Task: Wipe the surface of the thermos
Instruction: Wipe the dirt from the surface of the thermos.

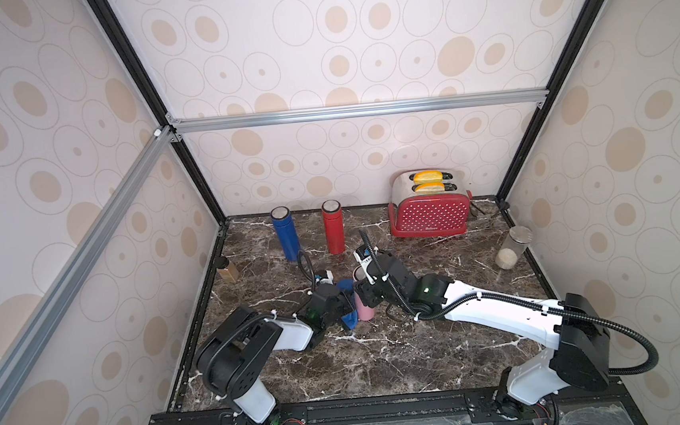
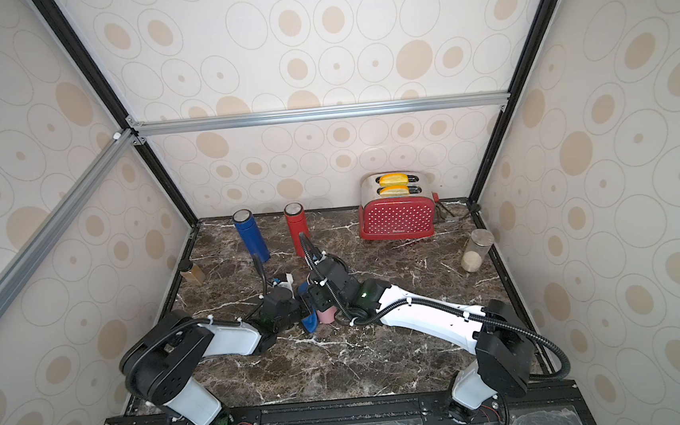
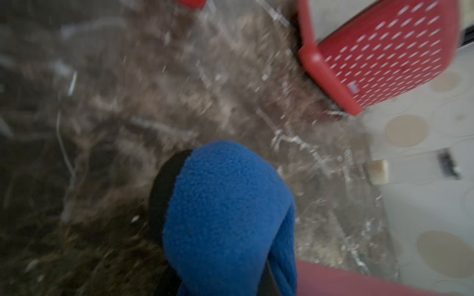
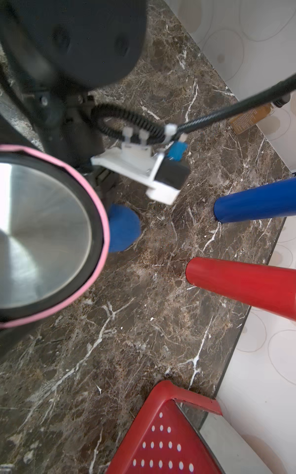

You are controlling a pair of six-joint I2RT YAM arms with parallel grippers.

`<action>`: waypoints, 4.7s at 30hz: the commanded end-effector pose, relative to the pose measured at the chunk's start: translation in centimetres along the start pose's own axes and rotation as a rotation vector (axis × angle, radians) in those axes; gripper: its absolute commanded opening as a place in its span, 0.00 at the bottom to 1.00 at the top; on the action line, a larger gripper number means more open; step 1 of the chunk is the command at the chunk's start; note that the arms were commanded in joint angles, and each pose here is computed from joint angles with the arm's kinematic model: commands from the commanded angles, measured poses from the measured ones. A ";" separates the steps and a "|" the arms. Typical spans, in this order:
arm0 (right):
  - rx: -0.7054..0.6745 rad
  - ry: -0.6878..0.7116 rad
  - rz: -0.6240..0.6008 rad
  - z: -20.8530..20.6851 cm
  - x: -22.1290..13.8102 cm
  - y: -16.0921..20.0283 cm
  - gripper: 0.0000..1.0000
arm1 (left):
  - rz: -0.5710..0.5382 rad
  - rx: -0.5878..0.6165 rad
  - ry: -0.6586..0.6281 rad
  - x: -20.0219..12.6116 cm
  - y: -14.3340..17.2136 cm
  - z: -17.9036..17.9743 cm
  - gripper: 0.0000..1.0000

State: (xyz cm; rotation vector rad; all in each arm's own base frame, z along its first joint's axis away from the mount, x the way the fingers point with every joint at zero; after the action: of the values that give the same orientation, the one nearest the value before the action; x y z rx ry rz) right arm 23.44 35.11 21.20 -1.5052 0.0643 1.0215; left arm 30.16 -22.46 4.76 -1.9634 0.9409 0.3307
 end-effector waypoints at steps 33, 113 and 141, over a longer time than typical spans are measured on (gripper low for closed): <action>0.131 0.154 0.353 -0.7 2.8 12.9 0.00 | -0.086 0.007 0.083 -1.8 3.4 -3.5 0.00; 0.202 0.108 0.303 -1.7 1.0 8.1 0.00 | -0.198 1.963 -0.469 -3.8 3.0 -5.9 0.00; 0.033 0.231 0.622 -0.9 2.9 9.8 0.00 | -0.259 2.121 -0.684 -6.5 -1.8 -9.1 0.00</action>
State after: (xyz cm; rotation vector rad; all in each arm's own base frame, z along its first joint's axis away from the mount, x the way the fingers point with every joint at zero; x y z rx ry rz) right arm 26.12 38.04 21.65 -1.4537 0.3148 0.9900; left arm 24.96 -27.65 15.67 0.0393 0.1447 -0.2810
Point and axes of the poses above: each gripper's point midway between its finger pads, its own x axis out along the fingers, its own z axis along the line the jaws close on, y = z × x, the point moved 3 cm from there along -x, back along the fingers, and after that the axes turned 10 degrees about x, right-handed, at the moved point
